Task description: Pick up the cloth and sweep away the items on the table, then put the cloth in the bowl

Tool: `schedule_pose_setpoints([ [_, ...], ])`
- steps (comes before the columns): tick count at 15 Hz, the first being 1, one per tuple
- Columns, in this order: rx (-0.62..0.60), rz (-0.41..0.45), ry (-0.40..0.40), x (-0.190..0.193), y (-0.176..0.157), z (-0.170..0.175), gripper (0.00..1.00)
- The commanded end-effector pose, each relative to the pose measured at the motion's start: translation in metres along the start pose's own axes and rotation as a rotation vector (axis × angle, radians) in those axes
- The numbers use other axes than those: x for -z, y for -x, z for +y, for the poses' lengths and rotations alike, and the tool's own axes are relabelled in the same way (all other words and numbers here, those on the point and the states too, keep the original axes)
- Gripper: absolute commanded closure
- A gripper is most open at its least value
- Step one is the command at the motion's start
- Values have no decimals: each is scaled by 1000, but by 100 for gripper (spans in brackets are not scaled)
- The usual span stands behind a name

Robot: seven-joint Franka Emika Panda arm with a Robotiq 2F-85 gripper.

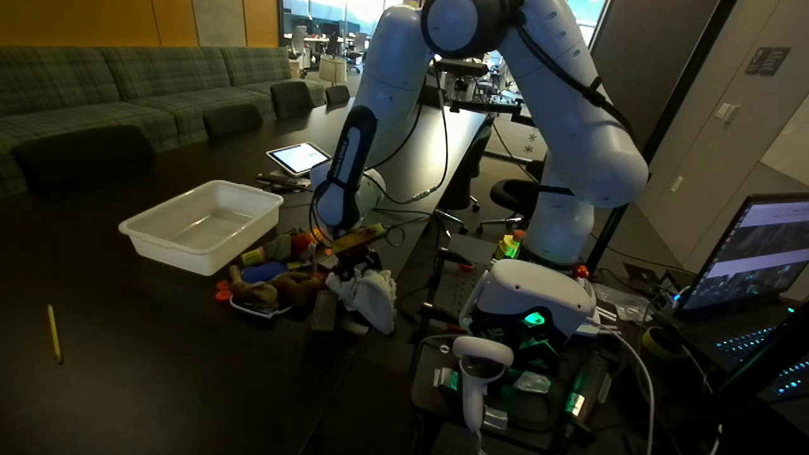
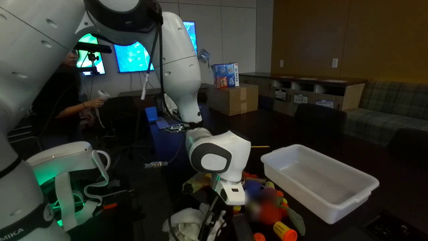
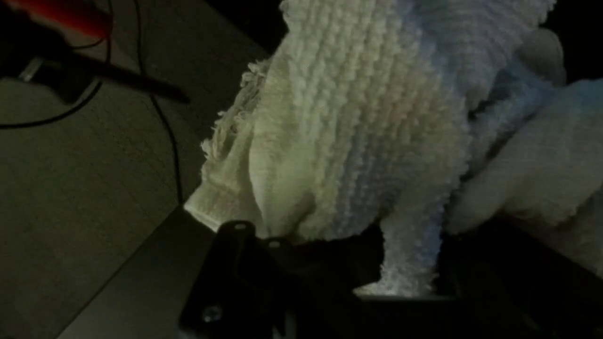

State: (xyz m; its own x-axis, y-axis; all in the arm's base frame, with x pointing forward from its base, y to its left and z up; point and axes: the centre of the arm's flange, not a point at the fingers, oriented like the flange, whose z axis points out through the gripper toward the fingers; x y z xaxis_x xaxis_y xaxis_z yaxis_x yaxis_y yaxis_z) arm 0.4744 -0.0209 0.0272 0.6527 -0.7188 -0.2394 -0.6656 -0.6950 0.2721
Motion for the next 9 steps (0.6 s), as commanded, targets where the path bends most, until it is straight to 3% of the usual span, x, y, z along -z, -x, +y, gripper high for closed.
schedule_pose_setpoints([
  [1, -60, -42, -56, 10, 46, -57, 98],
  [9, -30, -128, -168, 37, 165, -171, 98],
])
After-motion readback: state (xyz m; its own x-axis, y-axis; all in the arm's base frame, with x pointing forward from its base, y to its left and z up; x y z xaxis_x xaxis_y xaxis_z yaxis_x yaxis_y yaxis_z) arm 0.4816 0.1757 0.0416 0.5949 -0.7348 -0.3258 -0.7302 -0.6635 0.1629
